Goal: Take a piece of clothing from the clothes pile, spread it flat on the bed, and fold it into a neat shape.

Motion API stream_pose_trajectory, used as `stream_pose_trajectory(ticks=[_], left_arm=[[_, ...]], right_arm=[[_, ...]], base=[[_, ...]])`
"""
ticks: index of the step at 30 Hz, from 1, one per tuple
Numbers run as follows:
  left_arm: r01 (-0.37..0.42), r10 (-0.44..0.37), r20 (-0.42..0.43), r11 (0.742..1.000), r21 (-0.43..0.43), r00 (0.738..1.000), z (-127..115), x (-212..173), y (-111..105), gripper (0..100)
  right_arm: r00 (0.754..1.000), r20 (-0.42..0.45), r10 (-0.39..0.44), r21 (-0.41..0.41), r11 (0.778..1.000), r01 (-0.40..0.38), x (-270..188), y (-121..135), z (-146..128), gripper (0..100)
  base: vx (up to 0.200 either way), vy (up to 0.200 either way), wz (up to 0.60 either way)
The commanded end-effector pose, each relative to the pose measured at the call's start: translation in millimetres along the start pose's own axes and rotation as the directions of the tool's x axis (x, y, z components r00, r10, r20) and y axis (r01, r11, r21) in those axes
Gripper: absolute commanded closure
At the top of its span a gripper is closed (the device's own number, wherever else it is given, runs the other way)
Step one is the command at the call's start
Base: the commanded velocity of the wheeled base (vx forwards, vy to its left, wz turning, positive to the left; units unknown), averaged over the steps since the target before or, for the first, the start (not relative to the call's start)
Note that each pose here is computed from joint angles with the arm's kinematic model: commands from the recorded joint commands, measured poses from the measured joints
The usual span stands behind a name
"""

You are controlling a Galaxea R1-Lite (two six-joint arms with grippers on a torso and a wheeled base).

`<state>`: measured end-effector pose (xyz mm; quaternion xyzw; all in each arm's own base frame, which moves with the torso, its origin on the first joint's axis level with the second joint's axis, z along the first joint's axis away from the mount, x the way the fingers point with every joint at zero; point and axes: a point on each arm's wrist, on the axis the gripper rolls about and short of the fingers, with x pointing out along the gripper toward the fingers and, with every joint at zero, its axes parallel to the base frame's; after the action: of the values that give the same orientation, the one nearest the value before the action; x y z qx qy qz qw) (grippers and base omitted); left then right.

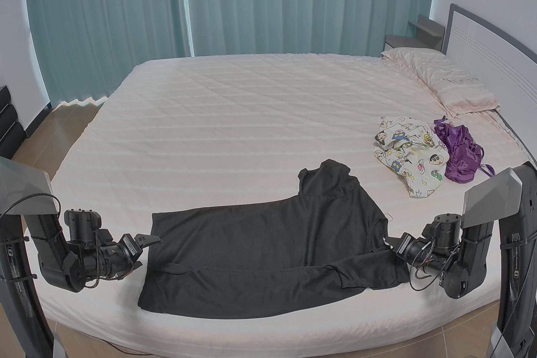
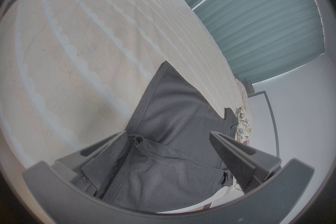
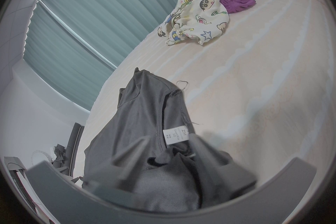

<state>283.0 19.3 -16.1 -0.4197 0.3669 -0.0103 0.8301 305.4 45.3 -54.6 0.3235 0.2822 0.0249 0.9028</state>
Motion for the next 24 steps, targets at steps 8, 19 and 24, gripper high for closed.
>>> stream_pose_trajectory(ticks=[8, 19, 24], left_arm=[[0.003, -0.003, 0.011, 1.000, -0.008, 1.000, 1.2, -0.3, -0.4, 0], [0.028, -0.027, 0.042, 0.999, -0.024, 0.999, 3.4, -1.0, -2.1, 0], [0.015, -0.014, 0.053, 1.000, -0.026, 0.998, 3.4, -0.2, -1.7, 0]], right_arm=[[0.996, 0.083, 0.019, 0.018, 1.000, -0.021, -8.4, 5.1, 25.7, 0], [0.998, 0.055, 0.002, 0.129, 0.992, -0.009, -26.2, 9.6, 18.1, 0], [0.999, 0.052, 0.003, 0.131, 0.991, -0.010, -27.1, 9.6, 17.2, 0]], base=[[0.000, 0.000, 0.00], [0.127, 0.000, 0.00], [0.000, 0.000, 0.00]])
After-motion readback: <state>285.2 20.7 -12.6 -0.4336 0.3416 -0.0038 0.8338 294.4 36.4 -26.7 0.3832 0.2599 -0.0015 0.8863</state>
